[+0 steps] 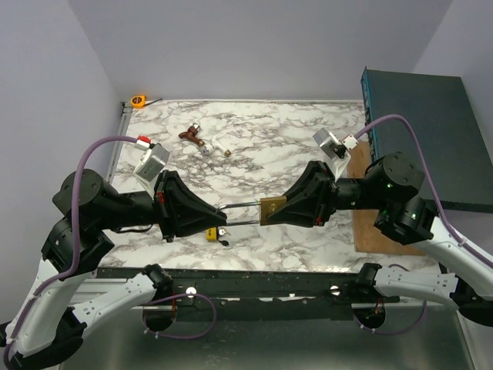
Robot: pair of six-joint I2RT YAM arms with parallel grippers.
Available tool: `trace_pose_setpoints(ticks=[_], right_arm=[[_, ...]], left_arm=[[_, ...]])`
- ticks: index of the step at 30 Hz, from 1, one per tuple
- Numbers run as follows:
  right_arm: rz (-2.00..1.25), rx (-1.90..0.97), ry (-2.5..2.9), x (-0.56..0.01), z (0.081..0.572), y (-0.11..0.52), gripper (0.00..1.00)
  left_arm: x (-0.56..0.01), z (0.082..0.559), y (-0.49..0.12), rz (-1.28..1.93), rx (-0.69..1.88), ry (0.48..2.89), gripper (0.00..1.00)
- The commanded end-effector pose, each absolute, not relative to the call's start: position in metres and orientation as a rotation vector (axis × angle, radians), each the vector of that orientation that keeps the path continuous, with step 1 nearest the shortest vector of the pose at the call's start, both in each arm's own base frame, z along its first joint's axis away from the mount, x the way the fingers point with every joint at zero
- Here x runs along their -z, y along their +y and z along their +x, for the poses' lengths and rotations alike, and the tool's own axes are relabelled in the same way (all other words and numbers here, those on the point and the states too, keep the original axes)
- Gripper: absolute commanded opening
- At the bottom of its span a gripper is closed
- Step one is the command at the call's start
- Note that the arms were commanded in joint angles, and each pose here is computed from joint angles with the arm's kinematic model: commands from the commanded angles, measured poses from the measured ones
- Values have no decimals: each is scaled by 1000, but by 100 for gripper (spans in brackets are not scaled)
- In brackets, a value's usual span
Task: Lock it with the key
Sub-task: Lock the lock.
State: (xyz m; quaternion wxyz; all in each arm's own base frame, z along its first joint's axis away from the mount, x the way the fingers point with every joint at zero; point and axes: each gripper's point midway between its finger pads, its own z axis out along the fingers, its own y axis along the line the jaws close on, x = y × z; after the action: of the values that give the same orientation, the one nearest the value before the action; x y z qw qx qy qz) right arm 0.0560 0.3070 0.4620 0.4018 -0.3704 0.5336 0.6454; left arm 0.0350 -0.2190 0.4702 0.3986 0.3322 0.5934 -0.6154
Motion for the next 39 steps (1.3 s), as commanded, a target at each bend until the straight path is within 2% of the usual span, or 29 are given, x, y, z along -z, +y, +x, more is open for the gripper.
trace_pose_setpoints(ticks=[1,18,39], right_arm=[[-930,-1655,1232,-487,56,310,1],[-899,-1646,1213,-493,65,319,1],[-811,-1567,1349,-460,94,340,1]], left_arm=[[-482,26,-219,861,1615,1447,0],[-461,50,-233,797,1587,1516,0],[-427,88,-247,674,1493,1655,0]])
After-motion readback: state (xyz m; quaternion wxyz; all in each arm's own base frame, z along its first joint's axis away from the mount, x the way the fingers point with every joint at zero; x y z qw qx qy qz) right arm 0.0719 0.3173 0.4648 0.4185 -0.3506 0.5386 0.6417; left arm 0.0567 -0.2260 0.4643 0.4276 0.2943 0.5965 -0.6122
